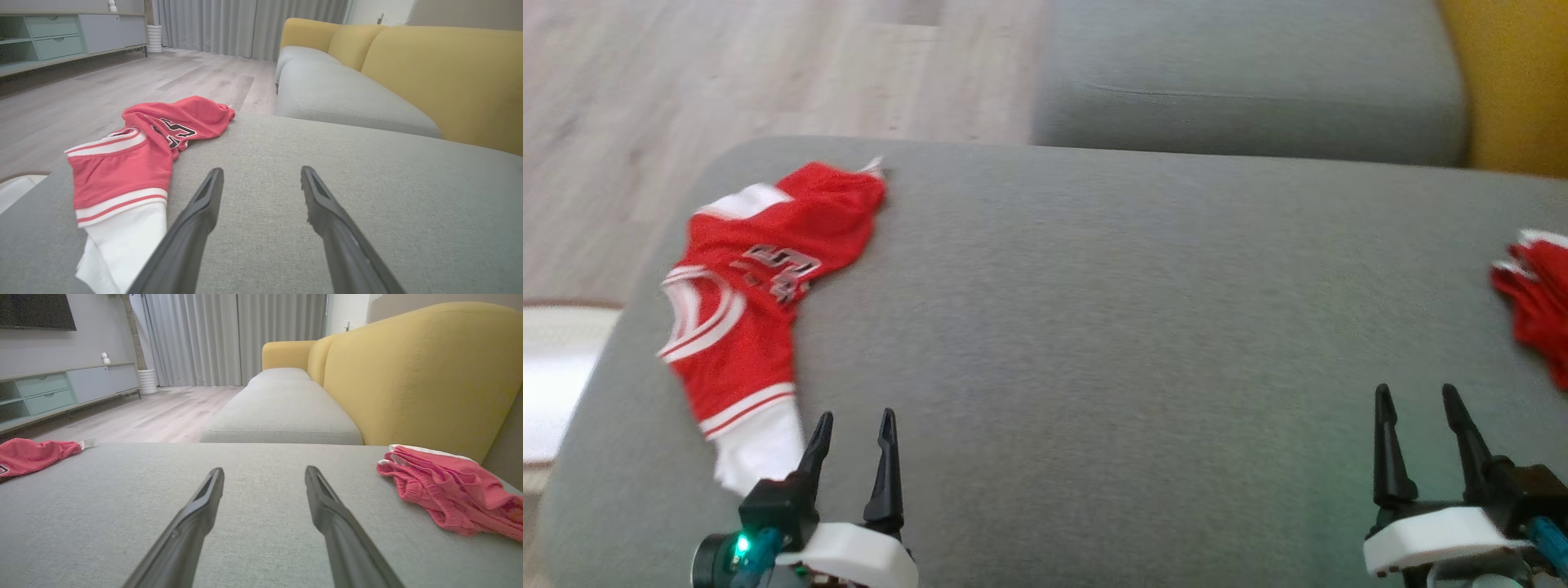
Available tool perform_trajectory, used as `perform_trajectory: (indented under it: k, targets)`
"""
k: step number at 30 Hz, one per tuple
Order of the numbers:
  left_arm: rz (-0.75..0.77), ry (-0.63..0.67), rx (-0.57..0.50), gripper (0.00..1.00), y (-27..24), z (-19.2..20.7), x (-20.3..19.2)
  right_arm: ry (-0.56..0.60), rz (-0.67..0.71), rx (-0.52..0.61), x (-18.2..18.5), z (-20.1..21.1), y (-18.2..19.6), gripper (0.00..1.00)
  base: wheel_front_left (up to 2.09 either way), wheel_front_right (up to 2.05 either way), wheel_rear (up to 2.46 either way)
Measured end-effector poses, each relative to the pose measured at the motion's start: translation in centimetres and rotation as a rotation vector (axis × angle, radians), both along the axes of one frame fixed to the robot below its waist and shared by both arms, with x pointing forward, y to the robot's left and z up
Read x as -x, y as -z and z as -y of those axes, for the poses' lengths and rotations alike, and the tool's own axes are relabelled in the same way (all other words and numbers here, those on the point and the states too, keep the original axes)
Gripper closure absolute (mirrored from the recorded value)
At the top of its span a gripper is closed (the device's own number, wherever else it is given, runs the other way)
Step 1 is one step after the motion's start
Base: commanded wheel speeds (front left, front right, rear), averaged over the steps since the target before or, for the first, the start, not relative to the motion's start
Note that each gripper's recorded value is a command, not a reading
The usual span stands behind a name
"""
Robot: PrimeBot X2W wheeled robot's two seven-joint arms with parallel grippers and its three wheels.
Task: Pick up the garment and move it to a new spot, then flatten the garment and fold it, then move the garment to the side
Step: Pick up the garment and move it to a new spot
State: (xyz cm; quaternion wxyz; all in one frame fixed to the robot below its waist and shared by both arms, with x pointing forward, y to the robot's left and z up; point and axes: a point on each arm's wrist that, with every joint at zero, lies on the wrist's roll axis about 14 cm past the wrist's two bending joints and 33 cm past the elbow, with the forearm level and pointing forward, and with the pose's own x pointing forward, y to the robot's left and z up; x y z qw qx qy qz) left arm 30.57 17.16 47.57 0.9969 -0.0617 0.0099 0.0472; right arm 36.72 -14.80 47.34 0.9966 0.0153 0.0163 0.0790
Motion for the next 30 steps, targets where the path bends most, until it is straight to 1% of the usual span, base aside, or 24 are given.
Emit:
perform_trajectory:
  k: [6, 12, 17, 23, 30]
  targets:
    - [0.011, -0.124, 0.004, 0.0, -0.2, -3.3, 2.2, -0.143, 0.001, -0.005, -1.2, -4.9, -0.2, 0.0, 0.0, 0.0, 0.0]
    - [0.01, -0.276, 0.012, 0.0, 0.0, -7.0, 5.5, -0.298, 0.0, 0.0, -1.7, -10.2, -0.2, 0.0, 0.0, 0.0, 0.0]
    - [-0.001, -0.354, 0.021, 0.0, 0.5, -8.5, 7.8, -0.383, -0.006, 0.005, -1.7, -13.1, -0.1, 0.0, 0.0, 0.0, 0.0]
    - [-0.01, -0.372, 0.017, 0.0, 0.6, -8.8, 8.0, -0.394, -0.024, 0.003, -1.7, -13.5, 0.6, 0.0, 0.0, 0.0, 0.0]
    - [-0.021, -0.398, 0.01, 0.0, 0.3, -10.1, 6.4, -0.363, -0.055, -0.001, -2.3, -12.4, 1.9, 0.0, 0.0, 0.0, 0.0]
